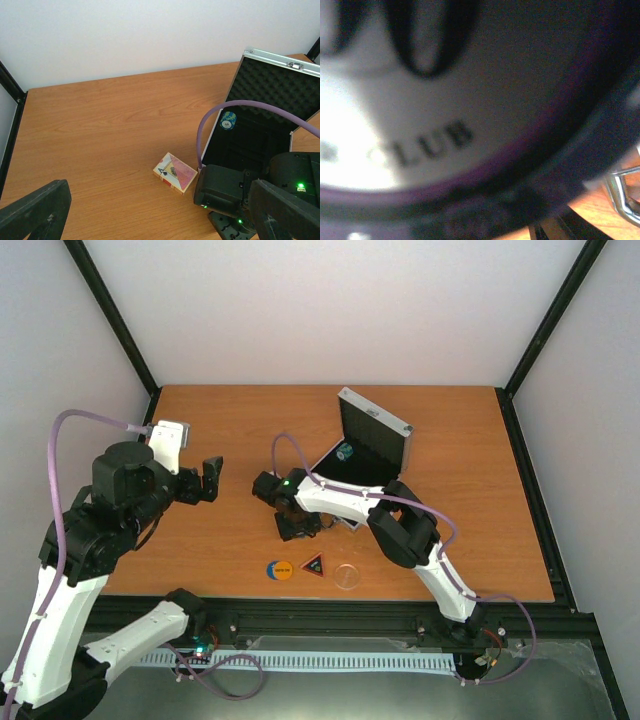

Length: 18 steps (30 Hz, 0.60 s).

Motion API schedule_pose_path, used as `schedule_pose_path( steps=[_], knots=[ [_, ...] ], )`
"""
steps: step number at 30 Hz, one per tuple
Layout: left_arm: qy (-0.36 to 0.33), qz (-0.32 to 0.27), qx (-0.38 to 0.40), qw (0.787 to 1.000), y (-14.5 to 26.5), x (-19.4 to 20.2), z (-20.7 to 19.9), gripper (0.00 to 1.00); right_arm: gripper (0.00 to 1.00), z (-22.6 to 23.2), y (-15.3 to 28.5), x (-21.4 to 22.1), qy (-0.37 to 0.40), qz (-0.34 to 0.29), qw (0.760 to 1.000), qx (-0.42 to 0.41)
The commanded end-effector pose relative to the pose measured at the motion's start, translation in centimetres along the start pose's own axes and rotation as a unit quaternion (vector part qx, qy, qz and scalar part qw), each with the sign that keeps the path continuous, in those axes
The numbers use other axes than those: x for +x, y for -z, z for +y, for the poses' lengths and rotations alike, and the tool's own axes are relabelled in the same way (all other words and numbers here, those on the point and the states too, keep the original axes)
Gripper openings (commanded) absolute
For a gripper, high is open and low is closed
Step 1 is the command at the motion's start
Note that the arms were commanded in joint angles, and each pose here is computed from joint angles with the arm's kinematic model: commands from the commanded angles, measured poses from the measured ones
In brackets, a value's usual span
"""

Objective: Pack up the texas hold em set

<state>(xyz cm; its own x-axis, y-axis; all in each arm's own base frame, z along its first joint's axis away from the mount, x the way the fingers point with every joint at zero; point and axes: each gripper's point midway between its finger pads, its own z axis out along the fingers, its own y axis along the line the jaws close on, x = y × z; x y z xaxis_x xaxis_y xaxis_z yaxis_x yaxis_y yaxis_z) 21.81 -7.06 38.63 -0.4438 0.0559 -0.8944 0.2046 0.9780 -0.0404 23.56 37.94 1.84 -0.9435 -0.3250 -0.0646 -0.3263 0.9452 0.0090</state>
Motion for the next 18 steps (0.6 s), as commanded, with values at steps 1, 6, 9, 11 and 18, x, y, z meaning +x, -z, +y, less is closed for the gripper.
schedule_pose_path(
  steps=[1,6,9,11,18],
  knots=[
    [-0.007,0.000,-0.003,1.000,0.4,0.1,0.2,1.00,0.47,-0.2,-1.7,2.2,0.009,0.049,0.999,0.012],
    [-0.007,-0.003,-0.005,1.000,0.4,0.0,0.3,1.00,0.39,-0.3,-1.5,2.2,0.010,0.047,0.999,0.014],
    [-0.007,-0.002,-0.005,1.000,0.4,0.0,0.3,1.00,0.38,-0.5,-1.2,2.3,0.011,0.048,0.999,0.017],
    [-0.006,-0.003,-0.005,1.000,0.4,0.0,0.3,1.00,0.38,-0.5,-0.8,2.3,0.011,0.045,0.999,0.017],
    [-0.007,-0.002,-0.007,1.000,0.3,0.0,0.4,1.00,0.36,-0.3,1.8,1.4,0.012,0.020,1.000,0.007]
  ],
)
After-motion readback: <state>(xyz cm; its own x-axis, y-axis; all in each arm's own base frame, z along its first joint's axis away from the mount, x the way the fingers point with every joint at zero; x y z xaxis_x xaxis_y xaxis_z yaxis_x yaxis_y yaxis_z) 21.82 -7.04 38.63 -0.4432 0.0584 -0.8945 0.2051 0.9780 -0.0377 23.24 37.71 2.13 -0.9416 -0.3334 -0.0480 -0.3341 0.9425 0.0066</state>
